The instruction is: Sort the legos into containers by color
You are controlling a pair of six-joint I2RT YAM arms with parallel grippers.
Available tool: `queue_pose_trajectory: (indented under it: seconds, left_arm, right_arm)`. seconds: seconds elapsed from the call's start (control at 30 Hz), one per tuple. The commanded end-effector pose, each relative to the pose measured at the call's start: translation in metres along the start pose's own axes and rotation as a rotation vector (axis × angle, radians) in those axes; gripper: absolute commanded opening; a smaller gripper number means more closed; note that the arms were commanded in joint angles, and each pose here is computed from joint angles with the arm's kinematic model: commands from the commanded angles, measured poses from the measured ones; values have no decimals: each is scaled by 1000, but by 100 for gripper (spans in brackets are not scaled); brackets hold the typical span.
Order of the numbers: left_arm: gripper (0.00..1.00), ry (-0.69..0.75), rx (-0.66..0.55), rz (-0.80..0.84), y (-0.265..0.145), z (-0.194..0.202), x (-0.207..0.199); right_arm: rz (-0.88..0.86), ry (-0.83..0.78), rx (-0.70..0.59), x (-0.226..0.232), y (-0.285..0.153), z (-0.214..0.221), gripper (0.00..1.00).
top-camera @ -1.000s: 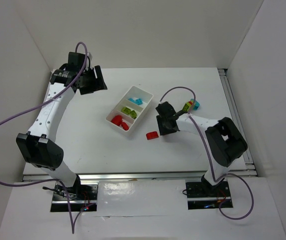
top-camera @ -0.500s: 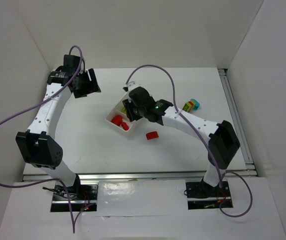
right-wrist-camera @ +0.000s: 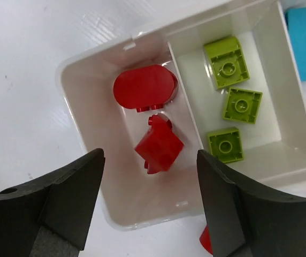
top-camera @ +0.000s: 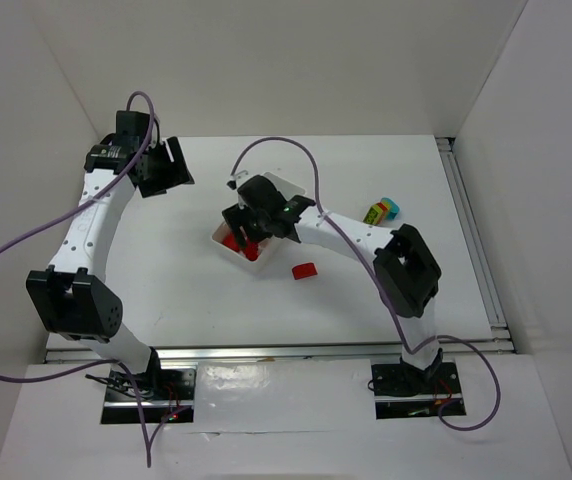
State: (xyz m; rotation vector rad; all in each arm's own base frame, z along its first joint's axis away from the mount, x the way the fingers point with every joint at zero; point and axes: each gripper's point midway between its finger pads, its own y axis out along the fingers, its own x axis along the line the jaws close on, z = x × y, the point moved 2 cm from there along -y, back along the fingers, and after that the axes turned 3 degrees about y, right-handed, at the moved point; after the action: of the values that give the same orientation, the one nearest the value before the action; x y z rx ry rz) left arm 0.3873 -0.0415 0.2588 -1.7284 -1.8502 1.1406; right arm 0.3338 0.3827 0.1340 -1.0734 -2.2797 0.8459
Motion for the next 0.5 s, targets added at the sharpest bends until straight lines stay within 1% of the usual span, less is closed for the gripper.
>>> queue_pose_trajectory:
  seconds: [0.0,0.07,0.1,0.13,0.17,0.2,0.23,0.27,0.33,0.4,0.43,0.47]
  left_arm:
    - [79,7,-47,28,-14,-9,-4]
    - [79,6,-34,37,-10,-7,-5]
    - [79,6,-34,38,-10,-7,-5]
    - [79,6,-34,38,-10,-7,-5]
    - [79,6,-34,38,-10,-7,-5]
    - [79,6,-34,38,-10,-7,-5]
    - [79,16,-46,32,-14,-8,-4]
    - [79,16,-46,32,-14,-8,-4]
    - [79,16,-46,32,-14,-8,-4]
    - [79,16,-46,32,-10,-9,-4]
    - [79,16,-46,32,-10,-9,-4]
    - [79,16,-42,43,-10,-9,-6]
  right_arm:
    - [-8,8,-129,6,-42,-37,78]
    - [85,41,-141,-14,-51,-30,78]
    - [105,88,-181,-20,-69,-36,78]
    - [134,115,-172,-28,-72,-21,75]
    - [181,161,-193,-46,-80,-18,66]
    - [192,226,-213,-51,-88,-12,64]
    - [208,263,-233,-64,-103,2,64]
    - [219,279,-229,-67,-108,14,64]
    - [239,309,-194,-76,-113,41,71]
    - [270,336,-114,-81,-111,66,79]
    - [275,334,-101,-82,-109,72,81]
    - [265,330,-61,-81,-107,85,81]
